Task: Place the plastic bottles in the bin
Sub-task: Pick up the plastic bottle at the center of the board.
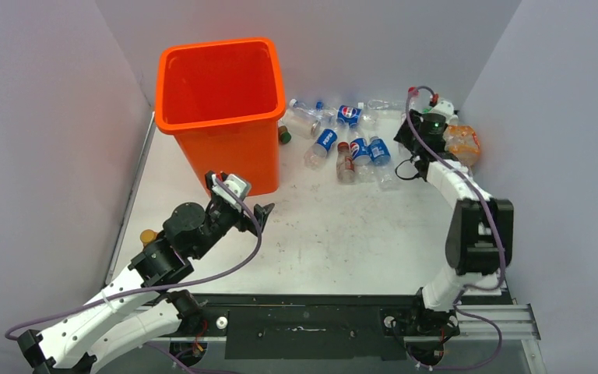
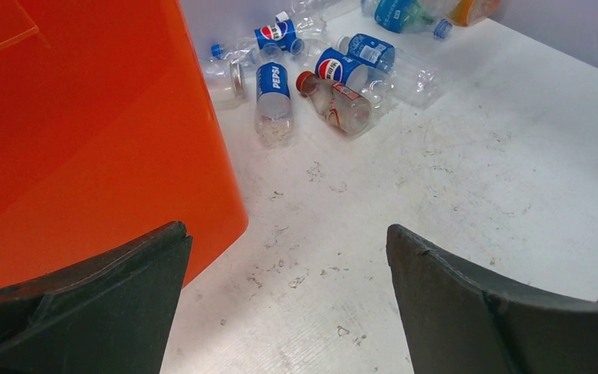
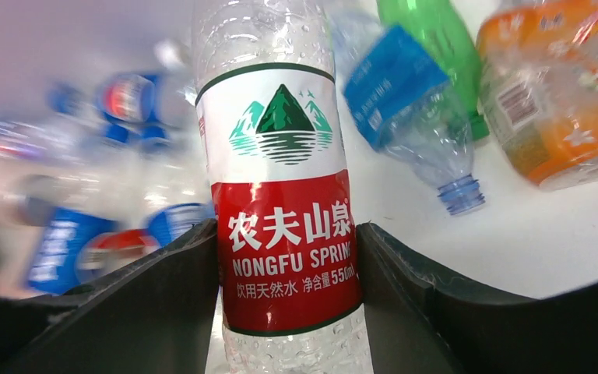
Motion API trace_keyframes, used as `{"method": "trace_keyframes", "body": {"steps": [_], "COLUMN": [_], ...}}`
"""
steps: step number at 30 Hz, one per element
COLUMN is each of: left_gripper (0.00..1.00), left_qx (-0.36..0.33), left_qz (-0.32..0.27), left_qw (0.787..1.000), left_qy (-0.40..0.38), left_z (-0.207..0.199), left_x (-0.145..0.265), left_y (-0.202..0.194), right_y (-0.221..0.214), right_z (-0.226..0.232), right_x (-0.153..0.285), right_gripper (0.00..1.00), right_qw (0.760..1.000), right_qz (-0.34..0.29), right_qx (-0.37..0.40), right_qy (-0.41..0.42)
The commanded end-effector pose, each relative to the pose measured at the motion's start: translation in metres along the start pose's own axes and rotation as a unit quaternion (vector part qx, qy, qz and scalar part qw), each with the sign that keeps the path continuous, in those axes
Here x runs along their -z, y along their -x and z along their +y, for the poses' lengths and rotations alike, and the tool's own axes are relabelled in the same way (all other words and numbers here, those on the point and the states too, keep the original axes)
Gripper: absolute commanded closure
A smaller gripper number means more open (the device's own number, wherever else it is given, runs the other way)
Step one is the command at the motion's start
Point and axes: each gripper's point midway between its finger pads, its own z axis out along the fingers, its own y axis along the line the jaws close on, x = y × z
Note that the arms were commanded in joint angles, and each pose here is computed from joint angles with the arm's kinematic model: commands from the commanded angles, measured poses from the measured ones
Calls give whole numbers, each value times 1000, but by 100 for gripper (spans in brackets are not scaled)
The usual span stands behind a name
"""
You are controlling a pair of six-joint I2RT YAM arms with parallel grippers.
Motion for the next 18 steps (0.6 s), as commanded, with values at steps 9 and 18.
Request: {"method": "trace_keyframes", "body": {"steps": [9,18], "left_gripper": [4,4], "left_qx": [8,115], "left_qz": [-130,-244], "left_qw": [986,939], "left_qy": [-107,-212], "left_z": [-35,-67], "left_x": [22,46], "left_y": [50,140], "right_y": [46,11], "right_z": [127,140], "right_x": [281,401], "right_gripper": [50,51], "right_qw": [919,813], "right_qz": [-213,-233], "right_qx": [-91,-46], "right_qy": [319,531]}}
